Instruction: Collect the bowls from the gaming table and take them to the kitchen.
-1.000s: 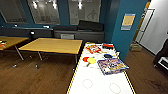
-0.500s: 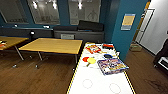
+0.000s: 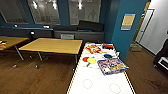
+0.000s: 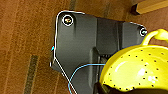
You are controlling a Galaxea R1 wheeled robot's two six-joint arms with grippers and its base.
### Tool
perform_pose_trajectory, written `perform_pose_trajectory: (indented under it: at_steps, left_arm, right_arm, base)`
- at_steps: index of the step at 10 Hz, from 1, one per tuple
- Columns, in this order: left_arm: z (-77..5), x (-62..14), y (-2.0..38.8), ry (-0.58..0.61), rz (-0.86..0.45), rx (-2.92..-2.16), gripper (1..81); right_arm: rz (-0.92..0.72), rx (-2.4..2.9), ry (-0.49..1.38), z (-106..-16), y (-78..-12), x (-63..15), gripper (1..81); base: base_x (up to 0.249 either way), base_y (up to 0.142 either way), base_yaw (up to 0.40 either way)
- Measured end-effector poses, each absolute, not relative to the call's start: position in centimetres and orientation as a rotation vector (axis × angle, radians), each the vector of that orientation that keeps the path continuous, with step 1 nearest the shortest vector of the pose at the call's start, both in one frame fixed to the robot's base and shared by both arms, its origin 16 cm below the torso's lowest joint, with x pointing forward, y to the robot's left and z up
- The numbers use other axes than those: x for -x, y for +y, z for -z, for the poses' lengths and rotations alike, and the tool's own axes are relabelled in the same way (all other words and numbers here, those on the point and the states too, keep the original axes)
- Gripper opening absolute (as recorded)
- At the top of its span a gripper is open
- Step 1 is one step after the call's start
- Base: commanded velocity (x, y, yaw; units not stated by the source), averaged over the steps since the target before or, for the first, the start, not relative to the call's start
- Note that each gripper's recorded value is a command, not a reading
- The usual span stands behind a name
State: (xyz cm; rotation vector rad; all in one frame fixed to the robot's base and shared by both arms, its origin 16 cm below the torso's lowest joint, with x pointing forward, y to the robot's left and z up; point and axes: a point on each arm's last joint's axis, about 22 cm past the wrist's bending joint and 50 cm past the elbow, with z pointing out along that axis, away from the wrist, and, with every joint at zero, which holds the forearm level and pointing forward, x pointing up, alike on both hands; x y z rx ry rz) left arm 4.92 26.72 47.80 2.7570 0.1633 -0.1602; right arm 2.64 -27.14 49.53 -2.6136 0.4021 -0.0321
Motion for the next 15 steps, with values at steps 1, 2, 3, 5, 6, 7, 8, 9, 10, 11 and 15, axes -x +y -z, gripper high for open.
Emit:
perform_pose_trajectory:
  at_steps: [1,2,3,5,6,7,8,9,10,11,15]
  left_arm:
    - [-47.4,-4.1,26.1,0.167,0.171,-2.755,1.0]
    - [-47.2,-3.4,25.7,0.17,0.18,-2.754,1.0]
    - [-47.0,-3.1,25.5,0.171,0.186,-2.755,1.0]
    - [-46.6,-2.8,25.0,0.172,0.187,-2.755,1.0]
    - [-46.4,-2.7,25.0,0.175,0.185,-2.758,1.0]
    - [-46.4,-2.6,25.0,0.18,0.174,-2.749,1.0]
    - [-46.3,-2.4,25.1,0.182,0.176,-2.749,1.0]
    - [-46.4,-2.4,24.9,0.183,0.175,-2.745,1.0]
    - [-46.3,-3.5,24.9,0.182,0.157,-2.741,1.0]
    - [-46.3,-3.2,24.6,0.182,0.157,-2.737,1.0]
    - [-46.3,-2.1,24.5,0.184,0.172,-2.737,1.0]
  right_arm:
    - [0.028,2.622,0.403,-49.3,-27.3,-2.4,1.0]
    - [0.025,2.623,0.402,-49.2,-27.2,-2.3,1.0]
    - [0.021,2.627,0.403,-48.9,-27.0,-2.0,1.0]
    - [0.01,2.638,0.406,-48.5,-27.0,-1.4,1.0]
    - [0.008,2.638,0.406,-48.4,-26.9,-1.2,1.0]
    - [0.008,2.633,0.406,-48.3,-26.3,-1.2,1.0]
    - [0.006,2.626,0.405,-48.2,-25.7,-1.3,1.0]
    - [0.006,2.625,0.404,-48.0,-25.1,-1.4,1.0]
    - [0.015,2.63,0.401,-47.7,-25.0,-2.1,1.0]
    - [0.013,2.631,0.4,-47.6,-25.0,-1.7,1.0]
    - [-0.005,2.638,0.396,-47.6,-25.2,-0.6,1.0]
  base:
    - [0.0,0.0,0.0]
    - [0.0,0.0,0.0]
    - [0.0,0.0,0.0]
    - [0.0,0.0,0.0]
    - [0.0,0.0,0.0]
    - [0.0,0.0,0.0]
    - [-0.072,0.0,0.0]
    - [-0.081,0.0,0.0]
    - [-0.11,0.0,0.0]
    - [-0.124,0.0,0.0]
    - [-0.14,0.0,0.0]
